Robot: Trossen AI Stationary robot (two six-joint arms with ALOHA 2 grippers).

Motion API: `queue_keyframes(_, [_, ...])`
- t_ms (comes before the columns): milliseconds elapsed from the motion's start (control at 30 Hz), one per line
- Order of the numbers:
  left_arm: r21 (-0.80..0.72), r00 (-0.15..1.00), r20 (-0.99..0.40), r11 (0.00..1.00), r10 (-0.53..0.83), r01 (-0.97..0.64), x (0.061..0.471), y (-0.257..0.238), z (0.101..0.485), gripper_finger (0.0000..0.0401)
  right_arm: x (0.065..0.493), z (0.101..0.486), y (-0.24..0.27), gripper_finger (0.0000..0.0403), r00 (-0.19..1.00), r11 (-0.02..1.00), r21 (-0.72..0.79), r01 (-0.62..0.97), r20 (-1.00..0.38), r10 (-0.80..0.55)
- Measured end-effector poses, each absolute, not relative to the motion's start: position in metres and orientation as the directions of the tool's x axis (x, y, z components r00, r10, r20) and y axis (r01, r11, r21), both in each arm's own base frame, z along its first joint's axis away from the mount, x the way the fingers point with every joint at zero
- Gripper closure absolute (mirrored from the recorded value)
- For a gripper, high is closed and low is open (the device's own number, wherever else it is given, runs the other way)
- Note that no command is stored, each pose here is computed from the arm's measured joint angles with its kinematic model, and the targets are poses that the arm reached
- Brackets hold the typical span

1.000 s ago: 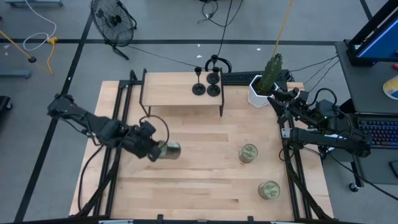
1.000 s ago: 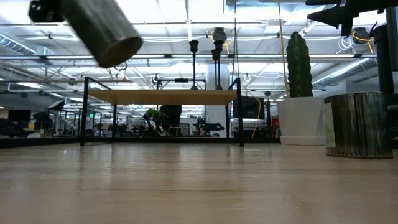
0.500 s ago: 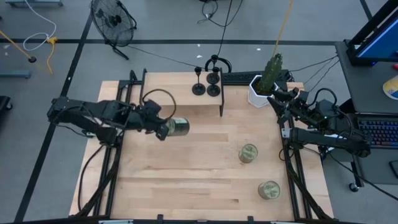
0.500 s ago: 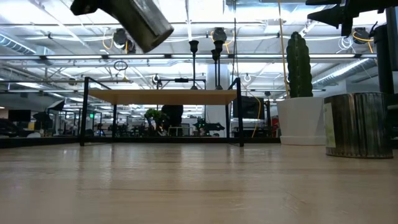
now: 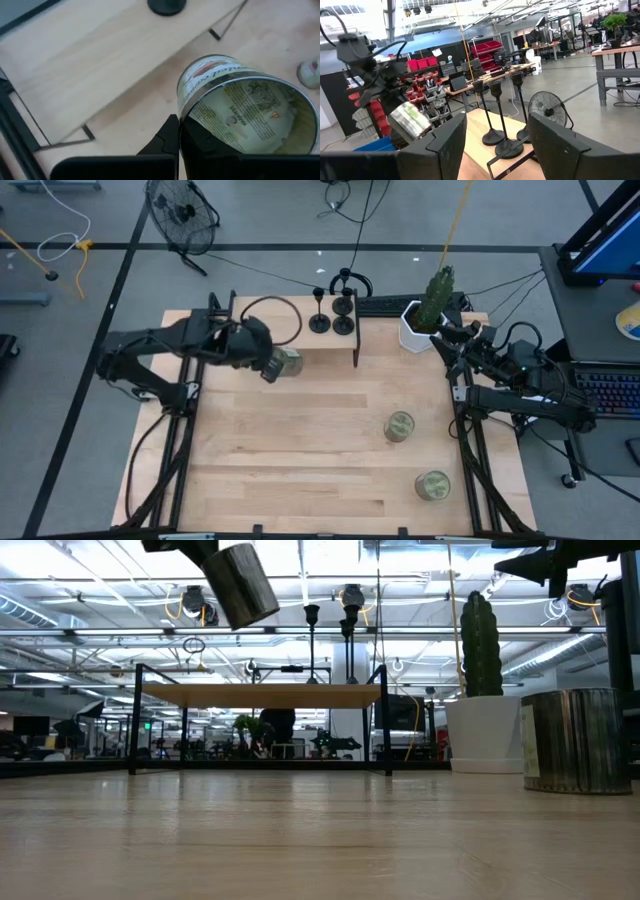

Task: Pick & Place candle stick holders
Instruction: Put the left scented candle on the shelf

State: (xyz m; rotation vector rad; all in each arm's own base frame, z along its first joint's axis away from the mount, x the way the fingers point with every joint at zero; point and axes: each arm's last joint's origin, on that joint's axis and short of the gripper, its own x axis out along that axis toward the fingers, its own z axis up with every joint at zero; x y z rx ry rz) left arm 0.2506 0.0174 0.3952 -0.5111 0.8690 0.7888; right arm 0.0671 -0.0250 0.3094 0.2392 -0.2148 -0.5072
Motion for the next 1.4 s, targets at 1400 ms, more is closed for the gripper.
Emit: queue_keyframes(1400, [0.161,0.012,-0.920,0.403,0.393,-0.901,0.211,0.201,0.401,0.0401,0.067,0.309,-0.025,0.0195,0.853,0.848,0.277,0.452,0.143,-0.502])
